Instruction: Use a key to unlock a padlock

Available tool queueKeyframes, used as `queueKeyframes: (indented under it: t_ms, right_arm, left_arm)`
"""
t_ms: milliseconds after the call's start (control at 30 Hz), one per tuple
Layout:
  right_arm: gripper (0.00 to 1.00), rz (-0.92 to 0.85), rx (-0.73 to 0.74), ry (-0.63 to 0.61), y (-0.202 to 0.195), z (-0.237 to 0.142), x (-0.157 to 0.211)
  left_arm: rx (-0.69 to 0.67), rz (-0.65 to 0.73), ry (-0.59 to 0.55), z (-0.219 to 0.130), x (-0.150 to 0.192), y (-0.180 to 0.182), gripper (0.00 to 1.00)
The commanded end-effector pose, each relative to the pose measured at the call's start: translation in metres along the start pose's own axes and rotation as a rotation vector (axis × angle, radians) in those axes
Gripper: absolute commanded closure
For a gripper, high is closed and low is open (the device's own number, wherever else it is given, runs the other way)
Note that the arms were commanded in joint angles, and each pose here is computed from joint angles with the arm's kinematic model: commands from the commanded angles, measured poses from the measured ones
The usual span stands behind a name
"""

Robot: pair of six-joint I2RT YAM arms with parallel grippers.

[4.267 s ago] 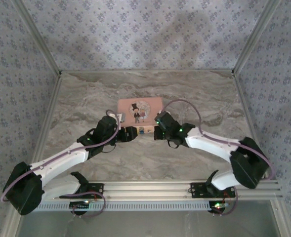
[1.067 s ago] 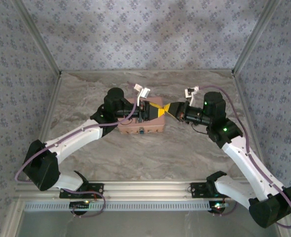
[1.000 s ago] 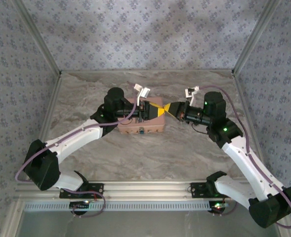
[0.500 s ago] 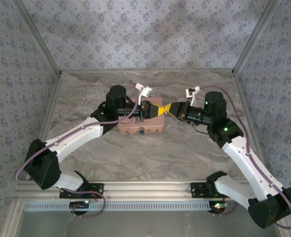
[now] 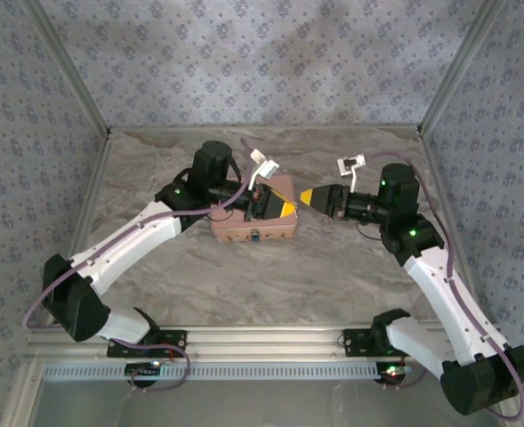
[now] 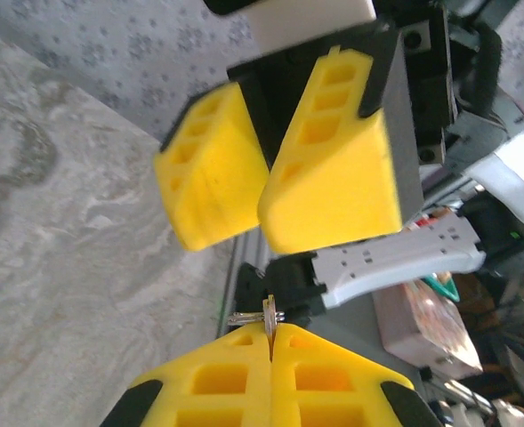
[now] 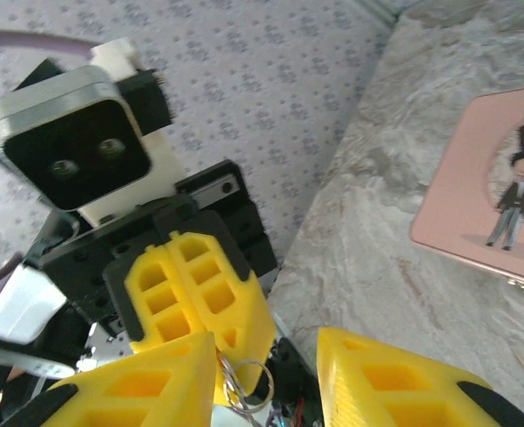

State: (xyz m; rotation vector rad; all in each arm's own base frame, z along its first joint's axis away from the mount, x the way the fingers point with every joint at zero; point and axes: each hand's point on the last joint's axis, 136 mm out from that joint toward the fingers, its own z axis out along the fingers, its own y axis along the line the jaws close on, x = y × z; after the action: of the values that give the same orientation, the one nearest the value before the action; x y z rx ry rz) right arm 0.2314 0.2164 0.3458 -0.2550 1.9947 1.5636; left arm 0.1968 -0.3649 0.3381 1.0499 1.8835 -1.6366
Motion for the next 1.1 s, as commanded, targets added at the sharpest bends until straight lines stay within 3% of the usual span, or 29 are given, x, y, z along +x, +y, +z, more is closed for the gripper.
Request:
queueKeyframes:
  t_ms: [0,333,700,933,1067]
  right_arm:
    - [0.61,-0.096,-0.106,0.042,0.024,-0.003,0.008]
    - [0.59,-0.137,-0.149,0.133,0.035,0.005,0.032]
    - [0.99,-0.177,-0.182,0.187,0.045,0.01,0.043]
    - [1.0,-0.193,-0.164,0.158,0.043,0.011,0.038]
    - [1.0,-0.169,-0.16,0.111,0.038,0.009,0.028]
  left_arm:
    - [0.09,0.039,0.044,-0.005,0.0,-0.026,1.0]
    - [0.103,0.05,0.047,-0.006,-0.002,-0.031,1.0]
    - [0.107,0.041,0.055,-0.007,-0.002,-0.029,1.0]
    - [0.095,0.035,0.04,-0.011,-0.004,-0.026,1.0]
    - [0.087,0.031,-0.012,-0.02,-0.008,-0.024,0.82]
